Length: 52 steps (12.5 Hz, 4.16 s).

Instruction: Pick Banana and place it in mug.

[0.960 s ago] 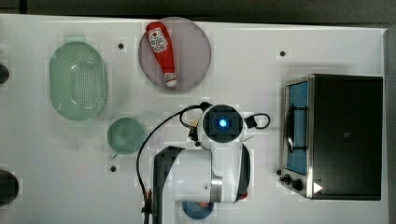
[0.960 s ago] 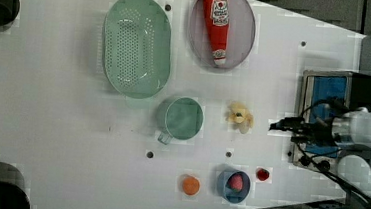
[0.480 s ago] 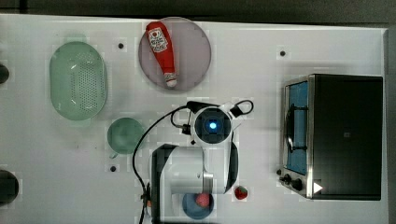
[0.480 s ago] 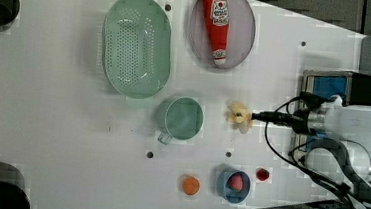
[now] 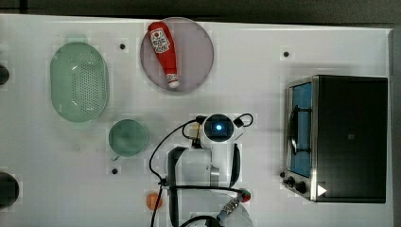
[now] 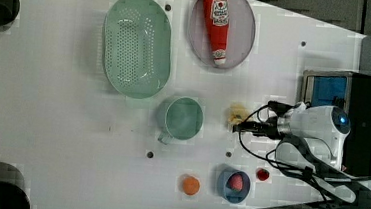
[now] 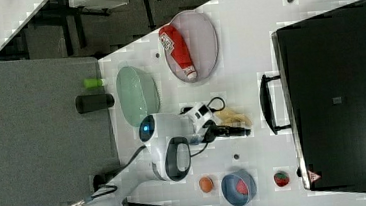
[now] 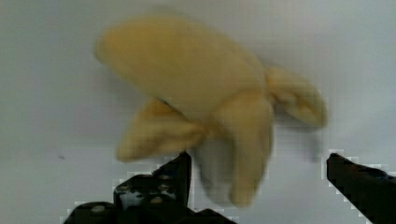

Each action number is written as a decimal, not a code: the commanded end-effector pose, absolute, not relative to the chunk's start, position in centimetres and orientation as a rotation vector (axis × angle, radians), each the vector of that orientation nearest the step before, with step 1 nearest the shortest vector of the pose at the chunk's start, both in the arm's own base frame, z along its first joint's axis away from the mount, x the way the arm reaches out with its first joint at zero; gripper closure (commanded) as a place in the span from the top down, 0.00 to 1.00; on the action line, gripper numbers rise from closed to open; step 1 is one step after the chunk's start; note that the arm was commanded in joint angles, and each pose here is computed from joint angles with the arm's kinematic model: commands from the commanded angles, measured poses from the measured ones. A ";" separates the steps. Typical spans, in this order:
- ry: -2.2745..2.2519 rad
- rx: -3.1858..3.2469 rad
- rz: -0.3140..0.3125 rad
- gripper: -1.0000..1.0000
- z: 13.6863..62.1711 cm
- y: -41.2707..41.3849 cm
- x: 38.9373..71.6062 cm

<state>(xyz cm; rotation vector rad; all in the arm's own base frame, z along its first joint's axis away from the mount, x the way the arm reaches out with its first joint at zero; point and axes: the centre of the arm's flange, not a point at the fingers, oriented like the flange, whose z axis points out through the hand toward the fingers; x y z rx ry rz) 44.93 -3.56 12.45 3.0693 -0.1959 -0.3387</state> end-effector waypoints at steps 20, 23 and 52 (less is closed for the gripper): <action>-0.272 3.099 -0.077 0.32 43.6 2.1 45.7; -0.456 3.171 -0.135 0.32 44.0 9.2 44.8; -1.077 3.012 0.077 1.00 35.5 20.9 48.6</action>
